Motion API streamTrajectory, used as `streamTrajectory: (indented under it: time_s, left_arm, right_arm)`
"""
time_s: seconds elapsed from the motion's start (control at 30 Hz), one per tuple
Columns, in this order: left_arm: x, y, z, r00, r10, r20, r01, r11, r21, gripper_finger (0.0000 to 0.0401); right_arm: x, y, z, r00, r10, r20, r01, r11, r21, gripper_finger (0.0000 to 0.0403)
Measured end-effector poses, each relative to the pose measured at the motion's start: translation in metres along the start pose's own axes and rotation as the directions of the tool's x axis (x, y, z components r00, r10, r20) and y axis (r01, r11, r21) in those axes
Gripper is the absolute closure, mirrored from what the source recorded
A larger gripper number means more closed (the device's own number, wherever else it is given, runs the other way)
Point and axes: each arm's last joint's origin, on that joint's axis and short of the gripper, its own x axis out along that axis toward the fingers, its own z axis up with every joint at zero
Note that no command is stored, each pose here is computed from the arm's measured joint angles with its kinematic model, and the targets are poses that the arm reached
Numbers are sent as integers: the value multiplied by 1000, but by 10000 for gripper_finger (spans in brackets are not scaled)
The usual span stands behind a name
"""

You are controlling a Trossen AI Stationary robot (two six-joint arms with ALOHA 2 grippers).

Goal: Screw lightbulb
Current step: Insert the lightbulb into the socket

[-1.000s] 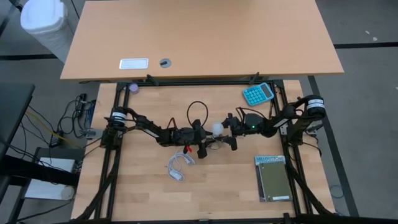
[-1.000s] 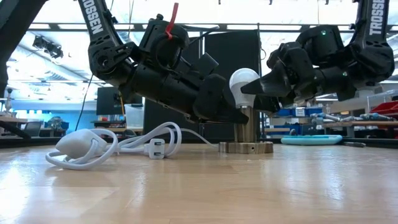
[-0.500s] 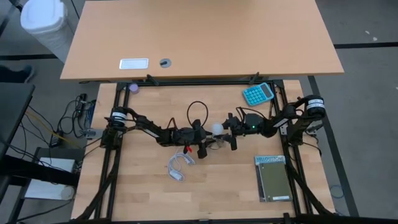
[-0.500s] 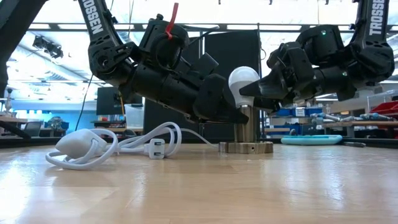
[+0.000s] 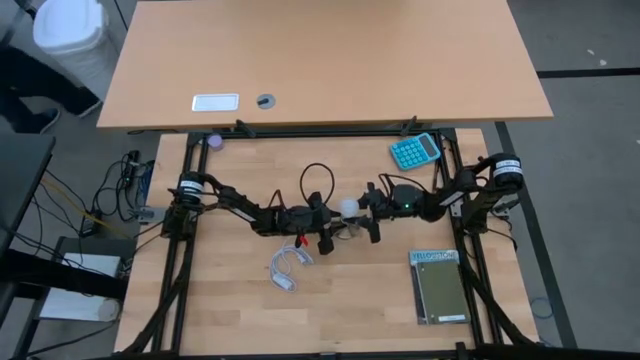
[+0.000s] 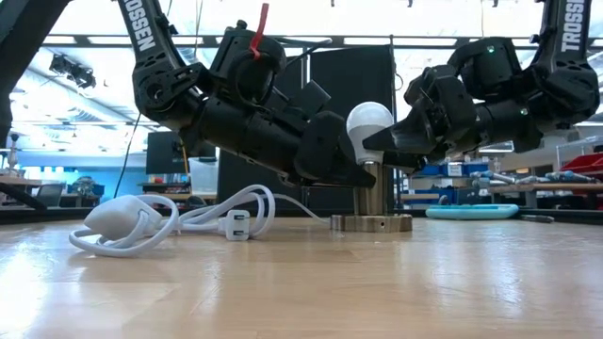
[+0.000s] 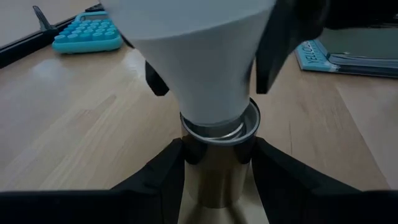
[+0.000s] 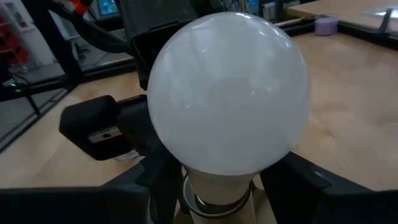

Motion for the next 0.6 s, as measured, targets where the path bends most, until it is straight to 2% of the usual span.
streamTrajectory:
  time_s: [0.4,0.6]
  left_arm:
    - [0,3,0,994,113,5,-113,991,-70,227]
    - [0,4,0,991,131,8,-129,988,-86,227]
  right_arm:
    - [4,17,-3,992,-123,3,122,989,-83,207]
    - [9,31,-3,975,-221,10,220,966,-134,219]
